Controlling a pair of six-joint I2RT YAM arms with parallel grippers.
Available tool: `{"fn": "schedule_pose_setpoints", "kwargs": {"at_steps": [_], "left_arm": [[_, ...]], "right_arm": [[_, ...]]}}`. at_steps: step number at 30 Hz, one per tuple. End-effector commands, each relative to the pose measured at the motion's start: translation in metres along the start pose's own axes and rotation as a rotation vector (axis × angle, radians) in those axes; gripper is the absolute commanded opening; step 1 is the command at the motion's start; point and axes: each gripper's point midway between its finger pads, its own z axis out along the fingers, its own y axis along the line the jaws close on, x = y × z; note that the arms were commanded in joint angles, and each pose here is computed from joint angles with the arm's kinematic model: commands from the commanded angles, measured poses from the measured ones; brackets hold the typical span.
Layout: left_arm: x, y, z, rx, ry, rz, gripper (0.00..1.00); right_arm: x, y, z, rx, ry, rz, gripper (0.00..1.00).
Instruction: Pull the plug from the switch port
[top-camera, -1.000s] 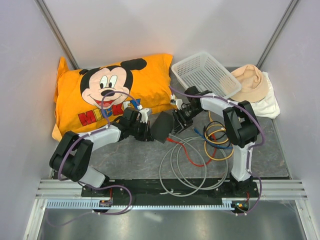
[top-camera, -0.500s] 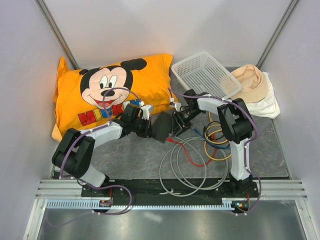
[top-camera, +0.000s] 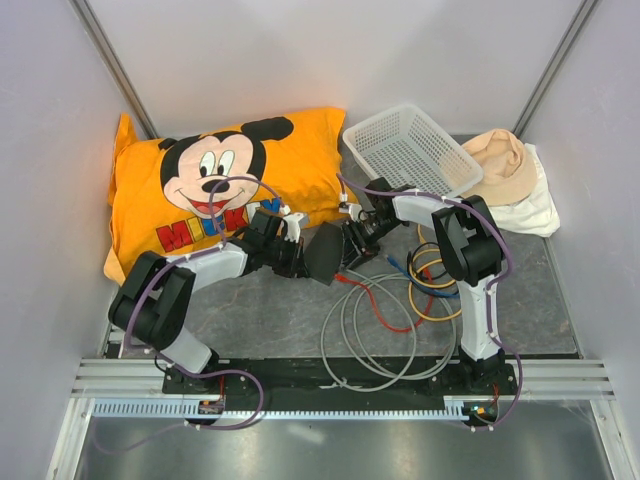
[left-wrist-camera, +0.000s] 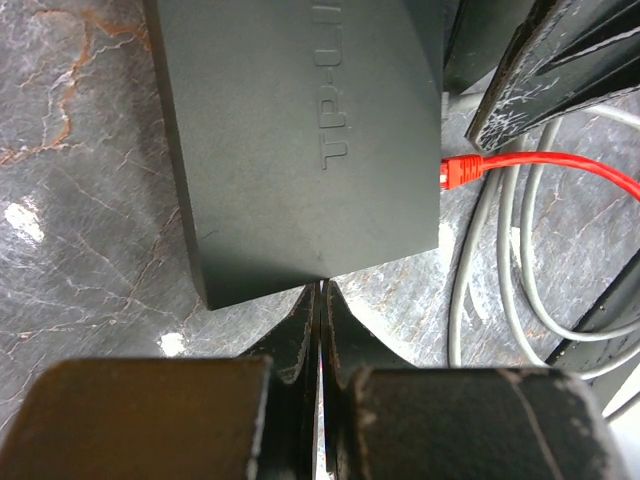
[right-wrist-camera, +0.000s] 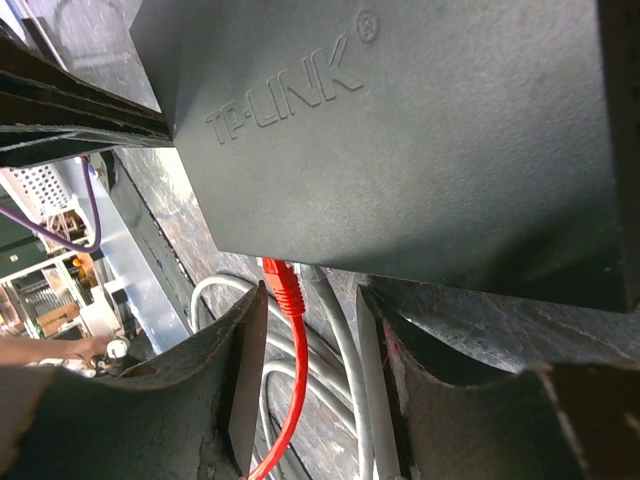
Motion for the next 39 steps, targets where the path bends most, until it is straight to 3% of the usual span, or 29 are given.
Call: {"fn": "schedule_pose_setpoints", "kwargs": {"at_steps": [1,12,23,31,39], "left_arm": [[-0.008,-0.001,0.003,0.008,-0.017,0.047,0.02],[-0.005,-0.002,0.007,0.013,-0.005,0.039,0.02],[-0.004,-0.007,0.012,0.025,0.011,0.031,0.02],[-0.004,-0.004,0.017,0.014,0.024,0.034,0.02],[-0.009,-0.004,0.018,0.012,0.015,0.035,0.02]], "right_arm": [[-0.014,-0.021,0.006,0.086,-0.037,-0.027,0.49],[-0.015,-0.033,0.011,0.136,-0.036,0.017,0.38],[-0.020,-0.034,0.014,0.141,-0.052,0.087,0.40],[-0.010,-0.037,0.021,0.123,-0.021,0.121,0.34],[-0.012,-0.040,0.024,0.117,-0.015,0.120,0.09]]}}
